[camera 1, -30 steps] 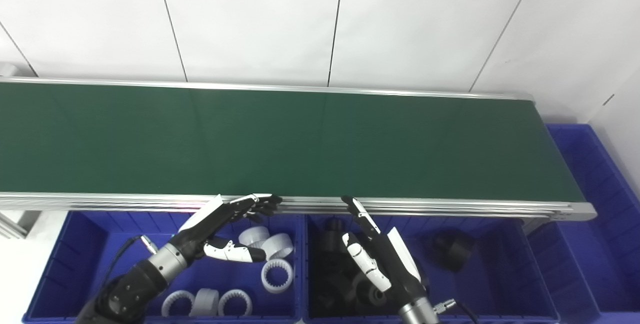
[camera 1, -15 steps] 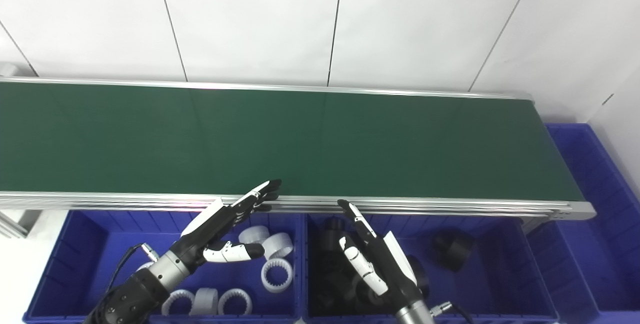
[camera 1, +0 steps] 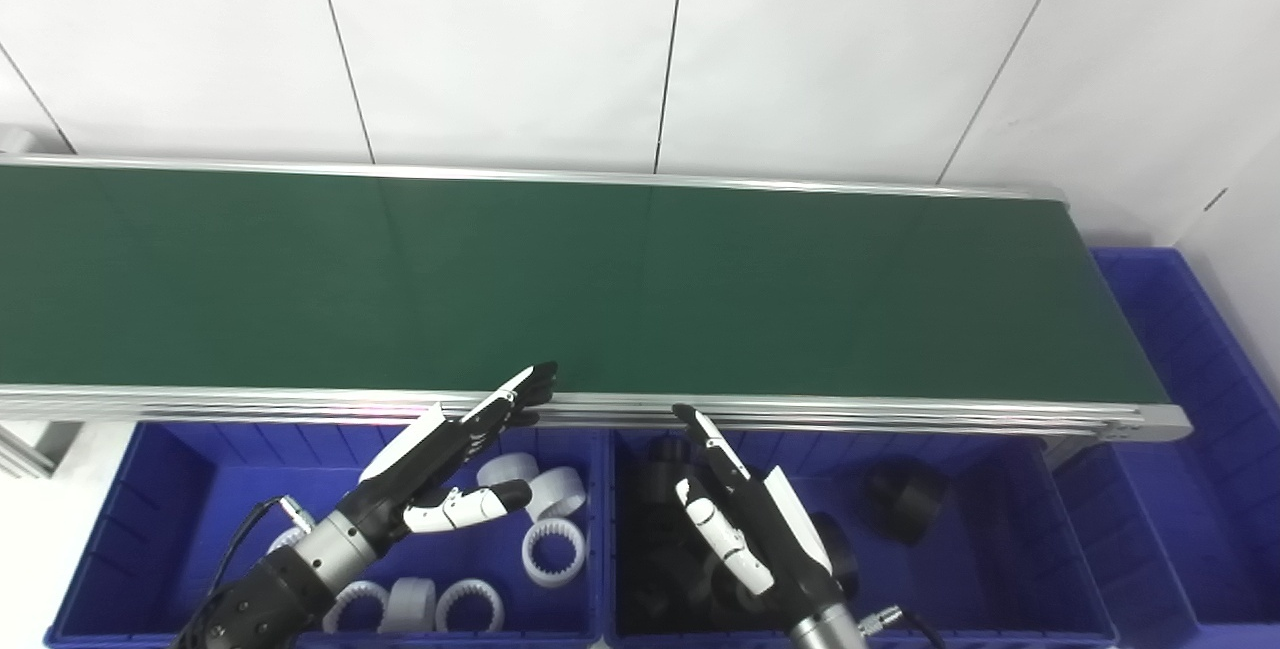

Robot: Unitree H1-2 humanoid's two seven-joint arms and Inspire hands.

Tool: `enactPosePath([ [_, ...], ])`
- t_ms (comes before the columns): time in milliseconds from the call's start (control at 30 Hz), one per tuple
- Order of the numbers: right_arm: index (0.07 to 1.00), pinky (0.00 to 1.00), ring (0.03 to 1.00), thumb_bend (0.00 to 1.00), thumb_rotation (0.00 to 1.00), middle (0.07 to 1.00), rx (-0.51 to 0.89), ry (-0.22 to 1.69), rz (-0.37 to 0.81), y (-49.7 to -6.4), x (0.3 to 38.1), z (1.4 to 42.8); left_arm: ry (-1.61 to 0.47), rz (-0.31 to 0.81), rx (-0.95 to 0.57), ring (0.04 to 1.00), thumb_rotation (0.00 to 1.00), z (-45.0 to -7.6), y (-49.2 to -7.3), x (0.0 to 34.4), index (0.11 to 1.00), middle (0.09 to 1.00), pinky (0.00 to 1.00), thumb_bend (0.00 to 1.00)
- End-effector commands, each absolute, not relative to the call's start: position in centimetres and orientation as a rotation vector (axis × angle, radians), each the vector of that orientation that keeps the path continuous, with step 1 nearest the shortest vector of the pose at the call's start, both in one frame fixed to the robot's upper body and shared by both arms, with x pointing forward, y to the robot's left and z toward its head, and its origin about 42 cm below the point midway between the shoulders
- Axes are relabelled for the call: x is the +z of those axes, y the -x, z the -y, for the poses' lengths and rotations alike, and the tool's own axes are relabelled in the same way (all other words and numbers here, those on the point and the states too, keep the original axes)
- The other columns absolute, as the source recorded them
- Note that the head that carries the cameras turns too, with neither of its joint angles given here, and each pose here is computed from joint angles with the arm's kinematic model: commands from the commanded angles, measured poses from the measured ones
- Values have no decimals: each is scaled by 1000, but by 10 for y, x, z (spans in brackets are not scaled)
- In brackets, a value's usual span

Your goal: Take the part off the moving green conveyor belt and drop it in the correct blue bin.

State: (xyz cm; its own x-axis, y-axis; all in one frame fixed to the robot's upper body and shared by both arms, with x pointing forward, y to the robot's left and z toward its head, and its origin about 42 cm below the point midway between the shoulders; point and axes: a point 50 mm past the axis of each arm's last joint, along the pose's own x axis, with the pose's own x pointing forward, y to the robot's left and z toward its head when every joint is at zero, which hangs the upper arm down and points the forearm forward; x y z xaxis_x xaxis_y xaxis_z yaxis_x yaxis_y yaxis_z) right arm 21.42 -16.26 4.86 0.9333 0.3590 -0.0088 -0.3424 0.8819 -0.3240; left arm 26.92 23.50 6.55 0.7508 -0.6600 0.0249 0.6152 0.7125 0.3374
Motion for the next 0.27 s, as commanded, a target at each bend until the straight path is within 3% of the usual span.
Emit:
enactPosePath([
  [0,973,955,972,345,989,992,365,308,133,-218,61,160,-305,199,-698,977,724,-240,-273,77,985,998,933,397],
  [233,974,955,974,340,988,993,363,297,130,-218,63,162,-308,190,-681,972,705,-246,-271,80,975,993,931,393],
])
